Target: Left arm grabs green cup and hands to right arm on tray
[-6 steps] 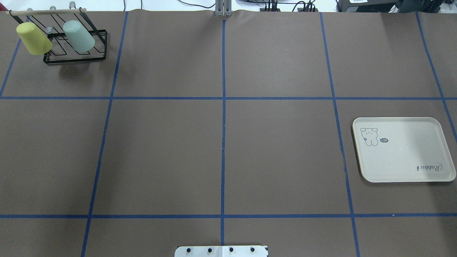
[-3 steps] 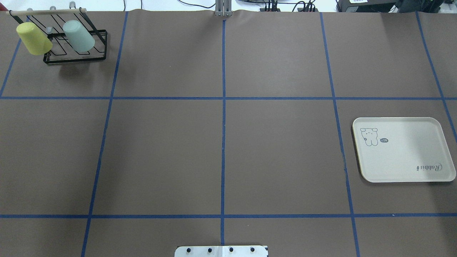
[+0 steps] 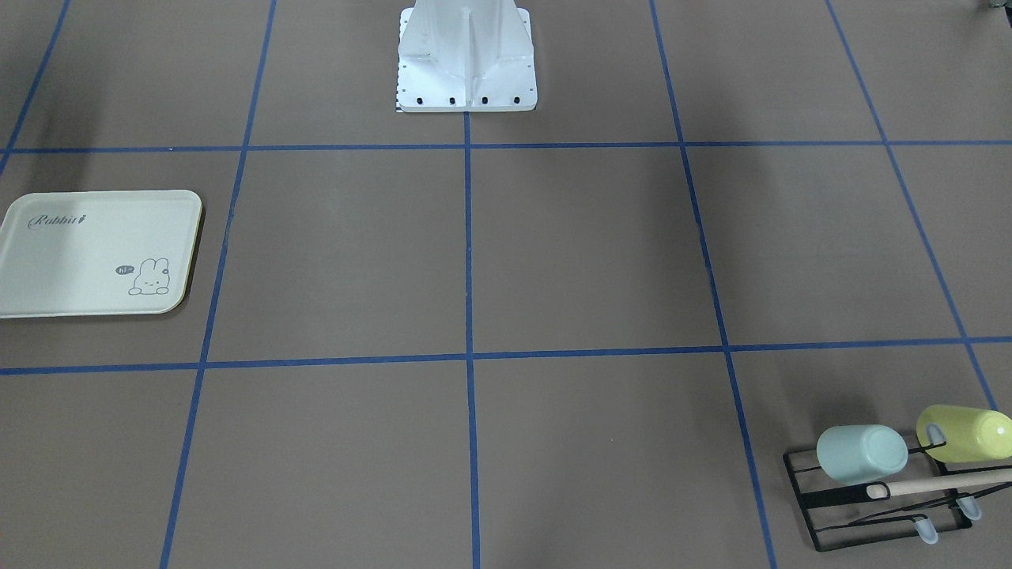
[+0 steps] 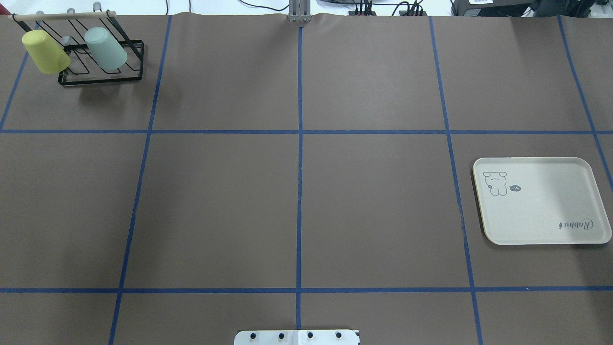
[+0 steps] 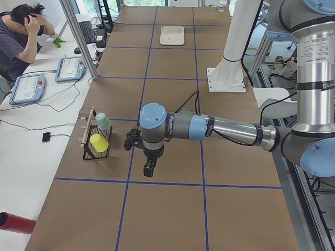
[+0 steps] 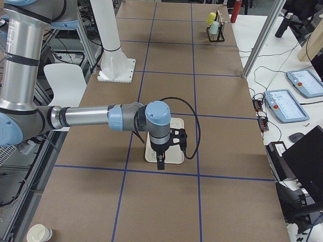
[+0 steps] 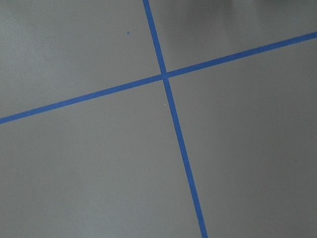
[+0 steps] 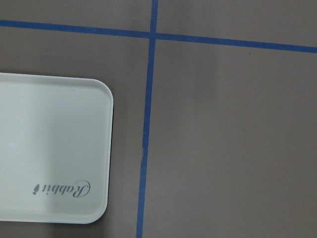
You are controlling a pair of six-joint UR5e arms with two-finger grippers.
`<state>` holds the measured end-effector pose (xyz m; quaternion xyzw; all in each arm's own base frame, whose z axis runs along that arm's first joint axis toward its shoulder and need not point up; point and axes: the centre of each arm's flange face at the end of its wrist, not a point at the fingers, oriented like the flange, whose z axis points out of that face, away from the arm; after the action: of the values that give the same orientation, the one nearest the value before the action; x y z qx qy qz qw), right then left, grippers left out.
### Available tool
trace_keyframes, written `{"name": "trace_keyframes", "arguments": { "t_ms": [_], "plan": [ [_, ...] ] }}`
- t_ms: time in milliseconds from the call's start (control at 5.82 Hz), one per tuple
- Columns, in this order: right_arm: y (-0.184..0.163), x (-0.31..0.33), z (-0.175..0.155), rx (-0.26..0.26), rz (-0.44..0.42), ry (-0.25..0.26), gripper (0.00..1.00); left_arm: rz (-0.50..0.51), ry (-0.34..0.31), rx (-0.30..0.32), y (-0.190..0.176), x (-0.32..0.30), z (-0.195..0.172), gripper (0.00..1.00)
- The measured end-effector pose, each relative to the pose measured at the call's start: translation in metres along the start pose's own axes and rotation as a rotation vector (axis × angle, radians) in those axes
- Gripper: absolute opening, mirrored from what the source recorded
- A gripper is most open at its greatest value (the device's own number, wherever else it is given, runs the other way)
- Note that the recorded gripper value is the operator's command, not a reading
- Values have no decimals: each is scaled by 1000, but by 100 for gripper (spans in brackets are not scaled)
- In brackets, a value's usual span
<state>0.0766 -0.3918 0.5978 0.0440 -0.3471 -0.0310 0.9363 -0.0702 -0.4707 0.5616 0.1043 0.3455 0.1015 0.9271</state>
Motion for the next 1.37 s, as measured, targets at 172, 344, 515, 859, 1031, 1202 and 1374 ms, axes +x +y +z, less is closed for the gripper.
{"name": "trace_keyframes", "arguments": {
  "t_ms": [172,344,515,859,1031,1202,1374],
  "plan": [
    [-7,-10,-6,49,-43,-42,100,22,-1,45,-35,6,-7,100],
    [-28,-28,-11,106,-118,-83,100,47,2,75,-60,9,-8,100],
    [-57,-52,-15,137,-171,-104,100,65,15,109,-74,9,-6,100],
    [-111,-114,-19,155,-187,-131,100,21,62,213,-116,46,-13,100],
    [-138,-151,-18,155,-196,-148,100,-78,100,237,-143,77,-12,100],
    [-158,-192,-16,151,-195,-167,100,-154,132,245,-172,114,-12,92],
    [-174,-228,-14,148,-189,-178,100,-183,124,272,-205,151,-16,99]
  ]
}}
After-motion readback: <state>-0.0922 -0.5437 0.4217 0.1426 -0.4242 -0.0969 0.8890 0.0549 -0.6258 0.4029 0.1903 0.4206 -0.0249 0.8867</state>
